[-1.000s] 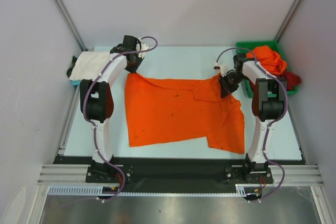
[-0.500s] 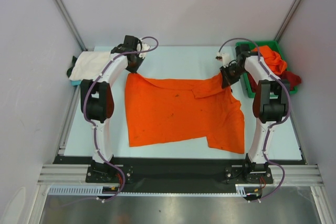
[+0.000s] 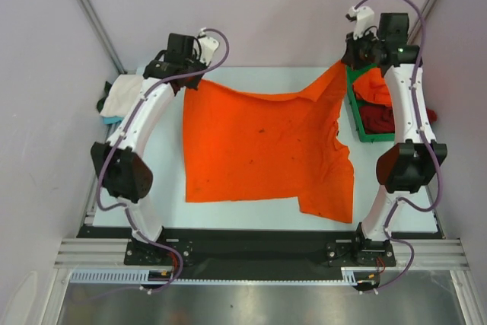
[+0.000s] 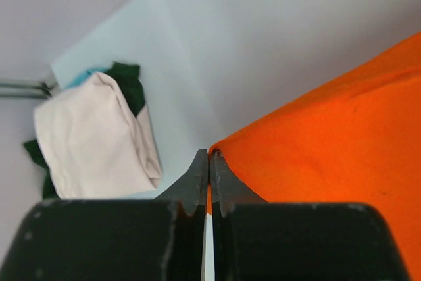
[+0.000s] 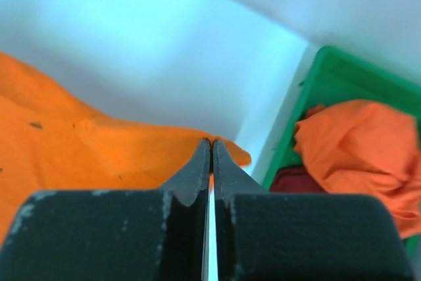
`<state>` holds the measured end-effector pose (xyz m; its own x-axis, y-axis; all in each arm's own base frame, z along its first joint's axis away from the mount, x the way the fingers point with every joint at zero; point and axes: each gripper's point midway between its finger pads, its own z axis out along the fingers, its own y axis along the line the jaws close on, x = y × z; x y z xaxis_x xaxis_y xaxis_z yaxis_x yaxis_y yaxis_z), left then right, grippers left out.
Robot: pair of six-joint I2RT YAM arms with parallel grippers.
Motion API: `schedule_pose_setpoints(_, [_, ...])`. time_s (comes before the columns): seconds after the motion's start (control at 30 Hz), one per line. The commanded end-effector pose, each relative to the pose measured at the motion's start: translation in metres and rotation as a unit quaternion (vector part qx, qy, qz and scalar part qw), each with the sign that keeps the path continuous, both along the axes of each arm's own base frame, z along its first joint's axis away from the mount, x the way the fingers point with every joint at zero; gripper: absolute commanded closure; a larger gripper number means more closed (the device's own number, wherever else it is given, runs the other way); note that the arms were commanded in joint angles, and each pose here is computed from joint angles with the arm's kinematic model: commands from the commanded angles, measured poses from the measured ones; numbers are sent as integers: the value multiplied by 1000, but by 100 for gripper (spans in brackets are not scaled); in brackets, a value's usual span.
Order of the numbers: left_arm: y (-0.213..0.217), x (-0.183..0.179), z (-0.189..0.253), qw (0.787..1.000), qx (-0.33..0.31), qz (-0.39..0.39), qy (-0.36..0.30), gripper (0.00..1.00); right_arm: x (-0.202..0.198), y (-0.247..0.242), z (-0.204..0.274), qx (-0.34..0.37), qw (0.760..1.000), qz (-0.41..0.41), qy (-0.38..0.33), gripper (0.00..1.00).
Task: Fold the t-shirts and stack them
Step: Flatten the tshirt out
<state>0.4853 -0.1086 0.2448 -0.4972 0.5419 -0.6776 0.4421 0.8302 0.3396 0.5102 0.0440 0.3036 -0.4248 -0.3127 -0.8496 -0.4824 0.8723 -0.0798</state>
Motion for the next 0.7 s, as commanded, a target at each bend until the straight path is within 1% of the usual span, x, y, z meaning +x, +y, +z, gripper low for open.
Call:
schedule_pose_setpoints(0.0, [-4, -31, 105, 993, -27, -21, -113, 100, -16, -1, 85, 9, 995, -20, -98, 100])
schedule_pose_setpoints(0.03, [-1, -38, 112, 992, -26, -18, -121, 99, -24, -2, 110, 9, 992, -22, -125, 100])
schedule_pose_setpoints(0.07, [5, -54, 137, 988, -32, -16, -150, 100, -31, -2, 122, 8, 990, -23, -139, 100])
schedule_pose_setpoints(0.13, [14, -68, 154, 985, -23, -14, -173, 100, -43, -4, 146, 8, 986, -29, -165, 100])
schedule_pose_setpoints(0.17, [20, -75, 163, 982, -16, -9, -185, 100, -59, -4, 167, 9, 981, -31, -189, 100])
schedule_pose_setpoints(0.2, [27, -91, 183, 978, -11, -12, -210, 100, -66, -4, 179, 11, 978, -34, -204, 100])
schedule_pose_setpoints(0.23, [31, -98, 189, 976, -7, -10, -219, 100, -78, -4, 193, 14, 975, -36, -219, 100])
schedule_pose_setpoints(0.27, [35, -105, 197, 973, -4, -9, -231, 100, -98, -4, 212, 22, 970, -40, -241, 100])
schedule_pose_setpoints(0.3, [43, -123, 217, 966, -2, -9, -258, 100, -112, -5, 225, 25, 965, -46, -257, 100])
schedule_pose_setpoints(0.37, [50, -140, 232, 959, -2, -5, -282, 100, -136, -7, 242, 29, 958, -54, -279, 100])
schedule_pose_setpoints(0.4, [58, -157, 249, 952, -4, 0, -308, 99, -165, -8, 261, 32, 949, -61, -307, 100])
schedule_pose_setpoints(0.47, [65, -176, 261, 944, -4, 2, -329, 100, -194, -9, 273, 33, 943, -65, -326, 100])
schedule_pose_setpoints(0.5, [68, -185, 267, 941, -2, 0, -340, 100, -222, -9, 286, 33, 934, -65, -349, 100])
schedule_pose_setpoints(0.53, [74, -205, 276, 934, -6, -1, -357, 100, -237, -9, 291, 35, 931, -66, -357, 100])
schedule_pose_setpoints(0.57, [76, -213, 279, 932, -6, -4, -362, 100, -251, -9, 292, 36, 930, -69, -359, 100])
schedule_pose_setpoints(0.6, [78, -224, 283, 929, -8, -6, -370, 100, -277, -9, 302, 42, 922, -72, -377, 100])
schedule_pose_setpoints(0.63, [83, -240, 287, 925, -12, -7, -379, 100, -288, -9, 305, 44, 920, -74, -383, 100])
schedule_pose_setpoints(0.67, [85, -247, 289, 923, -15, -6, -383, 100, -299, -9, 304, 46, 920, -74, -383, 100])
